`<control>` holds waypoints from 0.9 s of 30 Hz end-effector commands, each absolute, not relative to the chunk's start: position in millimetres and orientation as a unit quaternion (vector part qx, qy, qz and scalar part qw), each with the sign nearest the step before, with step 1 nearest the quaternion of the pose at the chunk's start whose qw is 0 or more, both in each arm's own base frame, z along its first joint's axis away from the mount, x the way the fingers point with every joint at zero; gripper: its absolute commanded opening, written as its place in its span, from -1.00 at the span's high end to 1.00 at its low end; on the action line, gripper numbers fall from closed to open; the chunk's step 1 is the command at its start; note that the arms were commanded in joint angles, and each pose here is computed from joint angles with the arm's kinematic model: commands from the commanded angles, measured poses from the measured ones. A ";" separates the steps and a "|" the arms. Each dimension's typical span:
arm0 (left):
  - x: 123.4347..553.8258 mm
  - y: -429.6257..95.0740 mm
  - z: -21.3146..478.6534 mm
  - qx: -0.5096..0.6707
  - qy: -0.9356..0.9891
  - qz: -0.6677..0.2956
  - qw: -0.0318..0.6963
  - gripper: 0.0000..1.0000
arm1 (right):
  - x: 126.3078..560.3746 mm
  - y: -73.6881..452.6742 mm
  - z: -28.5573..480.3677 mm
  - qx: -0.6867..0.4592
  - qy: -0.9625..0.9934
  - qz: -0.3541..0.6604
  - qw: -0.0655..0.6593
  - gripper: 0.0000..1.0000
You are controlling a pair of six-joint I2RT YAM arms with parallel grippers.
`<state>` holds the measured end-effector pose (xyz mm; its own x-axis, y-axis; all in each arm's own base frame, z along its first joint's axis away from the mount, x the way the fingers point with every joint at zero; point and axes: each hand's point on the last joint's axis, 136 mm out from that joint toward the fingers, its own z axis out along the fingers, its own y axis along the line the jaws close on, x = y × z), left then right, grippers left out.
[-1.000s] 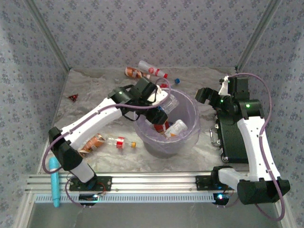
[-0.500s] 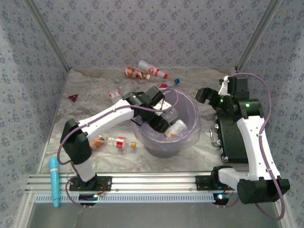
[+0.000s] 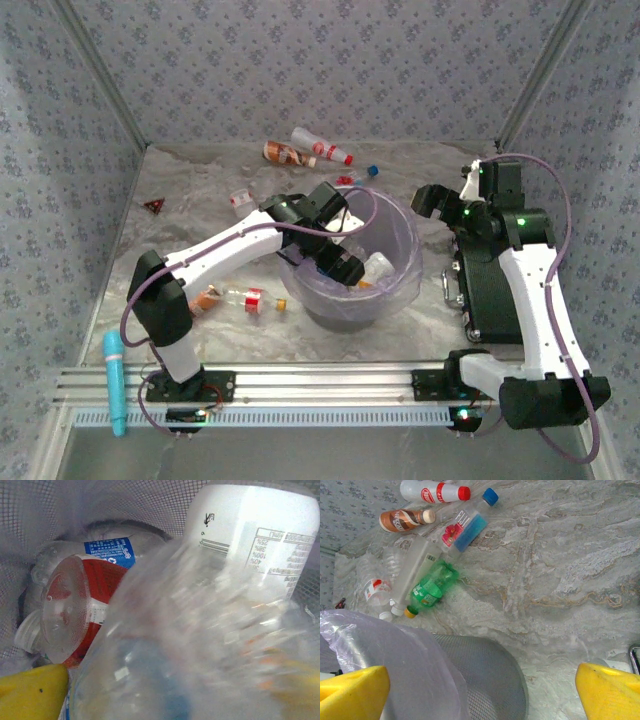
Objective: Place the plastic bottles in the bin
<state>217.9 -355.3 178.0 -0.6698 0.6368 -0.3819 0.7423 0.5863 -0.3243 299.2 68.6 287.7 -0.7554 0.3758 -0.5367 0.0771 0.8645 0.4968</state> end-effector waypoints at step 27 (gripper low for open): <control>263.2 -216.5 349.2 0.213 0.910 -0.170 0.311 -1.00 | 300.5 69.2 289.0 0.113 0.912 0.221 0.327 -0.94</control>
<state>266.7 -262.9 361.8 -0.6206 0.3501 -0.7017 0.6267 0.7593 -0.1754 299.7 69.1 286.9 -0.7577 0.3716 -0.5365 0.0745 0.8659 0.4946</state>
